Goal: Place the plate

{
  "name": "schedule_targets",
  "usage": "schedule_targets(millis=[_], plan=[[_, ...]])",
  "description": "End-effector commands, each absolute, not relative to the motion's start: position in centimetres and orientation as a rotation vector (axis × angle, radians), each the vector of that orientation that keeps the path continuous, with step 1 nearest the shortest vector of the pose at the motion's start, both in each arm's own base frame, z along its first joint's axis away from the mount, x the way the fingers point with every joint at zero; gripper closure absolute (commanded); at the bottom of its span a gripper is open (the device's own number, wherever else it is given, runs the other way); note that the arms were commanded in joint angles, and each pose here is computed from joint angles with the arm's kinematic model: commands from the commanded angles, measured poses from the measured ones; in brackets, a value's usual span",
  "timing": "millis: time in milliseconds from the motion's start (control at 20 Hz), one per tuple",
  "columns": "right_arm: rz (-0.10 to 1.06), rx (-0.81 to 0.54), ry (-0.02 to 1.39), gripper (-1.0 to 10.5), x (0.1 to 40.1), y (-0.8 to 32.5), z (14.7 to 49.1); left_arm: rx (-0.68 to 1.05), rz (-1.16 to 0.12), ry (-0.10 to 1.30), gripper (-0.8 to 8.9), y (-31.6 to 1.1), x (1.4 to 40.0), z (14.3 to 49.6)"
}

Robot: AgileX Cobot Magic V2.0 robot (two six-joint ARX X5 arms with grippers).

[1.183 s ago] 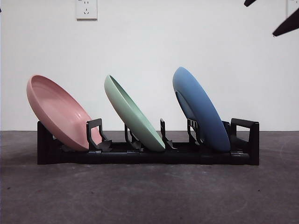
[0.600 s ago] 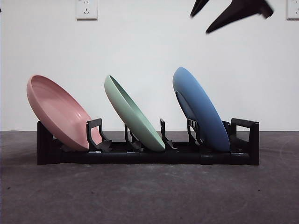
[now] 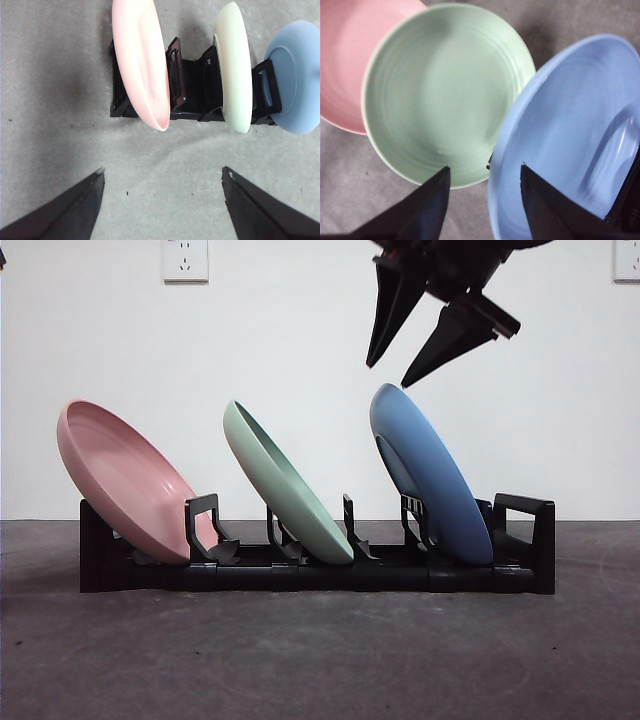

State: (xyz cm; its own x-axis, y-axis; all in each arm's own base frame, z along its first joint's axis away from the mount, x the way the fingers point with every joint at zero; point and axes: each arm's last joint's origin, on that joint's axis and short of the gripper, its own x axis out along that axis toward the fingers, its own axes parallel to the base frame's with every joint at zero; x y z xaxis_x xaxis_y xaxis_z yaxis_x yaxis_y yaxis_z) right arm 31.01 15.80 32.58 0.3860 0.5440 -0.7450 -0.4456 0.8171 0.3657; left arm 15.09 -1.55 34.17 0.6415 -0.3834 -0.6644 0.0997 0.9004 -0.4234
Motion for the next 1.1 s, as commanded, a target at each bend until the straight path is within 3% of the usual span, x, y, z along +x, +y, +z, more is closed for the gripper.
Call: schedule_targets(millis=[50,350,600,850,1100], plan=[[0.636,0.087,0.983,7.3,31.7,16.3,32.4,-0.351,-0.3,0.795,4.38,-1.6,15.2,35.0],[0.626,0.077,1.029,7.4,32.3,16.7,31.0,-0.351,-0.3,0.795,4.38,-1.6,15.2,35.0],[0.63,0.067,1.031,9.3,32.2,16.8,31.0,-0.35,-0.3,0.795,4.38,-1.6,15.2,35.0],[0.654,0.082,1.038,9.3,32.1,16.8,31.2,-0.35,-0.3,0.796,4.38,-1.6,15.2,35.0],[0.719,0.112,1.011,9.3,31.1,16.4,34.0,-0.351,-0.3,0.797,4.38,-1.6,15.2,35.0]])
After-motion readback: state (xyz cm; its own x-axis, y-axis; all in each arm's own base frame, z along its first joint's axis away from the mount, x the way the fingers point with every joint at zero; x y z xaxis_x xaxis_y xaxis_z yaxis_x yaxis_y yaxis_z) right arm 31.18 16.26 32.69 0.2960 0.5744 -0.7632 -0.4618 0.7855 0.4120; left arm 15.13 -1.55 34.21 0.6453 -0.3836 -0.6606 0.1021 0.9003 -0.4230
